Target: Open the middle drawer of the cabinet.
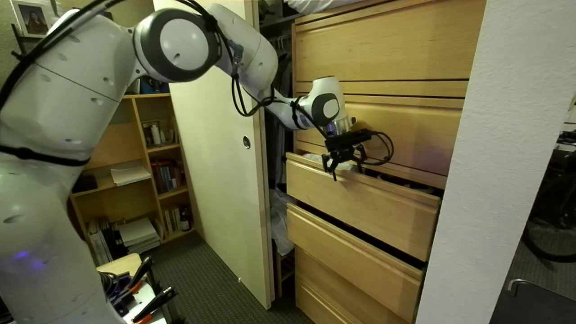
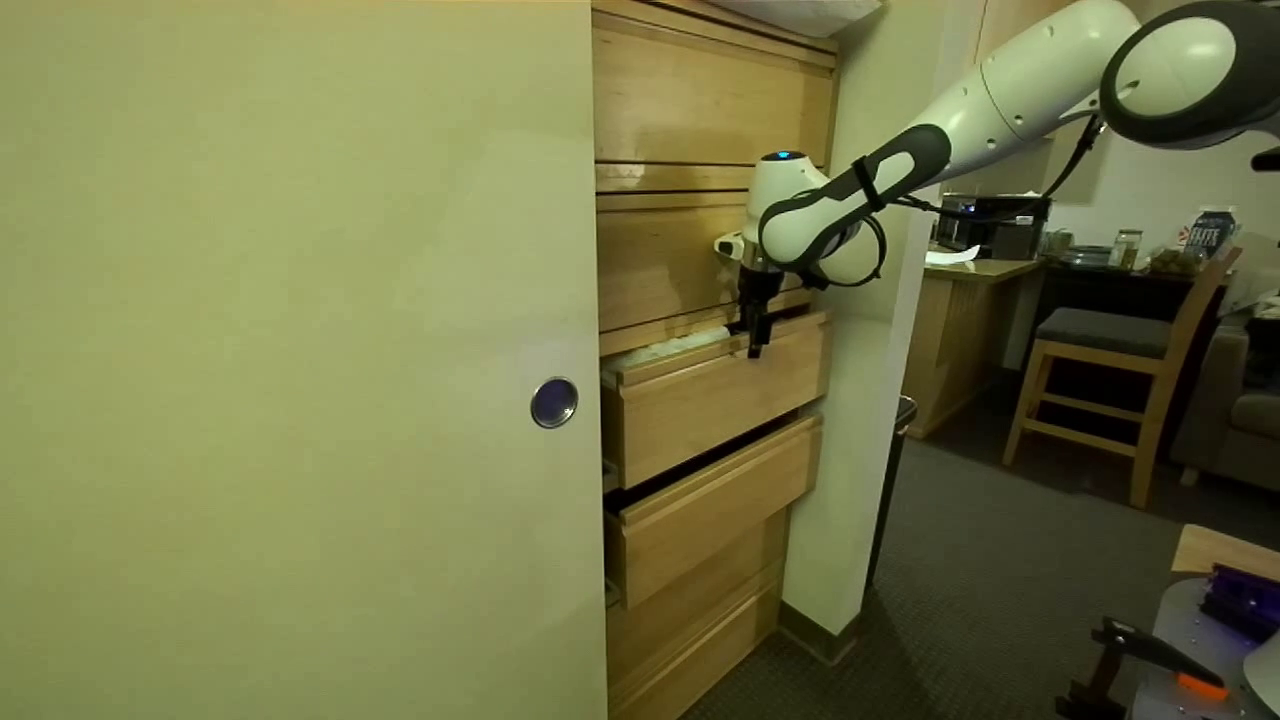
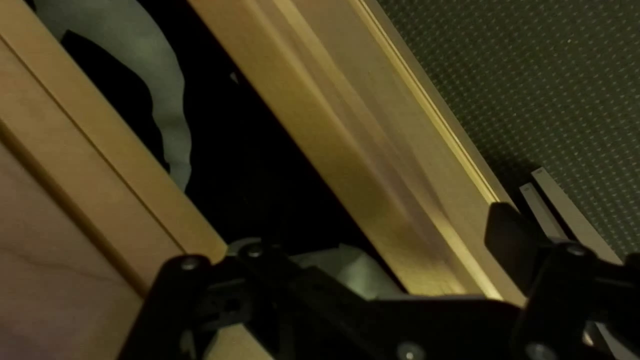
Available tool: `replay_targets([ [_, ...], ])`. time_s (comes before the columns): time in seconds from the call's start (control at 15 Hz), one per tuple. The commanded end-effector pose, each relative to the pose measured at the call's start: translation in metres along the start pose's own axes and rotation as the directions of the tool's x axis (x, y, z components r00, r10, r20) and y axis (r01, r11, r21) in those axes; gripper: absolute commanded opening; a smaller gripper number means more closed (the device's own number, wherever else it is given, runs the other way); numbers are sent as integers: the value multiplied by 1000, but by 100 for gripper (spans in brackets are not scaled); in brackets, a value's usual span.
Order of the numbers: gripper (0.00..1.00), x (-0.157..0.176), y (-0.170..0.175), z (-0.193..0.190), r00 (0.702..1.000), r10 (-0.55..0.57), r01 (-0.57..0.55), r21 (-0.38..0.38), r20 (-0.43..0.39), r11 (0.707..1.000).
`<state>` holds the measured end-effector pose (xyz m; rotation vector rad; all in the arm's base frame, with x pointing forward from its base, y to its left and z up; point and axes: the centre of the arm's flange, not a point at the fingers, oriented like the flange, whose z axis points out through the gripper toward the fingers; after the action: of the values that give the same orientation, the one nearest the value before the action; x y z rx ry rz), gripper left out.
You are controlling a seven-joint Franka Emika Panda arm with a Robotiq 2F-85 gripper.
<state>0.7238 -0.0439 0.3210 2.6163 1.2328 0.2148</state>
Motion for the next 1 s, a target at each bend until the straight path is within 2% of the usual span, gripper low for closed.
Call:
replay_targets([
  [0.0, 100, -2, 6, 22, 995, -97, 96, -15, -38, 995],
  [0.33, 100, -12, 4, 20, 978, -201, 201, -8, -58, 980],
  [0.67, 100, -17, -1, 19, 942, -313, 304, -83, -123, 949],
  [0.93, 100, -29, -7, 21, 919, -369, 360, -83, -139, 929],
])
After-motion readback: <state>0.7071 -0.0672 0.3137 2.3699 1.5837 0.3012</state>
